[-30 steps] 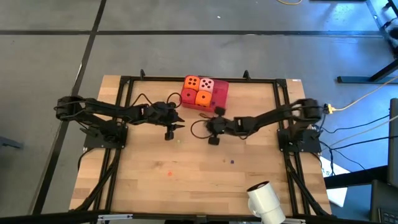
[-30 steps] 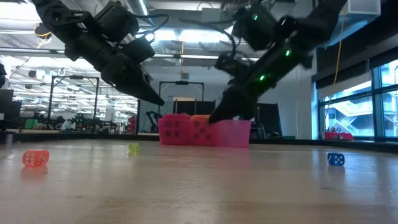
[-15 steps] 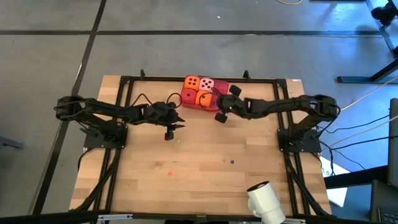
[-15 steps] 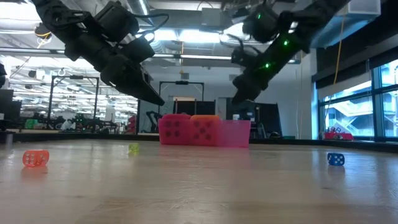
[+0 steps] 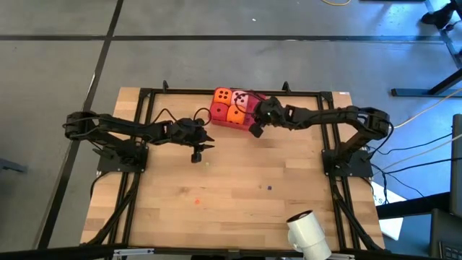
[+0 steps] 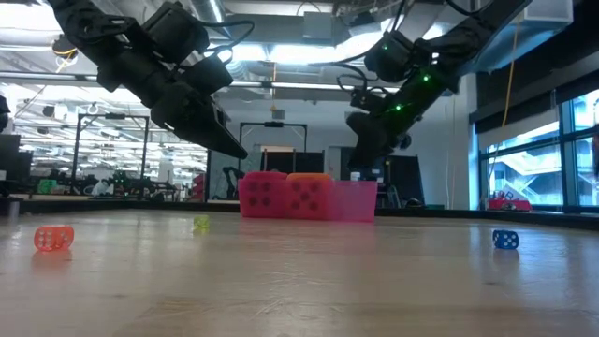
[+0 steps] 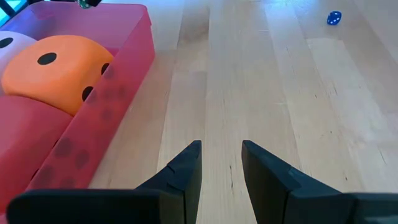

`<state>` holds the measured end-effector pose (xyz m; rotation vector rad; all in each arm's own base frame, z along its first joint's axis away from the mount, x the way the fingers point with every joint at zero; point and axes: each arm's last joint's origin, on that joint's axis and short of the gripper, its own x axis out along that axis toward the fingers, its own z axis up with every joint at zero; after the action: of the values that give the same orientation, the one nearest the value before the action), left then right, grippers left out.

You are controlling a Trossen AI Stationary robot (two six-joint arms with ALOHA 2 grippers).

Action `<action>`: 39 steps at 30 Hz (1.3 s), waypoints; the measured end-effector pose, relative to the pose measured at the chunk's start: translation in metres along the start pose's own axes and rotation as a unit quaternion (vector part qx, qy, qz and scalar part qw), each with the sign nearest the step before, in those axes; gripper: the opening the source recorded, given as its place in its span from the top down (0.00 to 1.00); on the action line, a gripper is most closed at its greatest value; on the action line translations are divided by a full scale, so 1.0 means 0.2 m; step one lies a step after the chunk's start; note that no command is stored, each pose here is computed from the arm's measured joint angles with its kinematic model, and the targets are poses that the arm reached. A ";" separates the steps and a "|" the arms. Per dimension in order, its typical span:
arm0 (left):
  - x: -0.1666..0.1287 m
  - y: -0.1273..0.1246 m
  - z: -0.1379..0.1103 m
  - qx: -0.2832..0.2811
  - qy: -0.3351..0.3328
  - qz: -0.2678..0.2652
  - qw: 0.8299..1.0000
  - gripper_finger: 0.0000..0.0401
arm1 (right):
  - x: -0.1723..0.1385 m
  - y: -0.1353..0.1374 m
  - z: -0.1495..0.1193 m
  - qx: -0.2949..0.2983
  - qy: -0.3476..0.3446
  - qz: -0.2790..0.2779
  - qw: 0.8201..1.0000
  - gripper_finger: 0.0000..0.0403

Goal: Pick & Place Dice
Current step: Put the small green die into the red bin, then put the small blue die into the red bin

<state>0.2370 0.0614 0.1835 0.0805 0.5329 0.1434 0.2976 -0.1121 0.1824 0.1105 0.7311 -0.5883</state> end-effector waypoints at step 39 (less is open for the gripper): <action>0.00 0.00 0.00 -0.001 0.000 -0.002 1.000 0.73 | 0.00 -0.01 -0.04 -0.043 0.042 0.037 0.998 0.61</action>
<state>0.2370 0.0612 0.1835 0.0769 0.5329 0.1400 0.2925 -0.1113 0.1767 0.0832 0.8290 -0.4834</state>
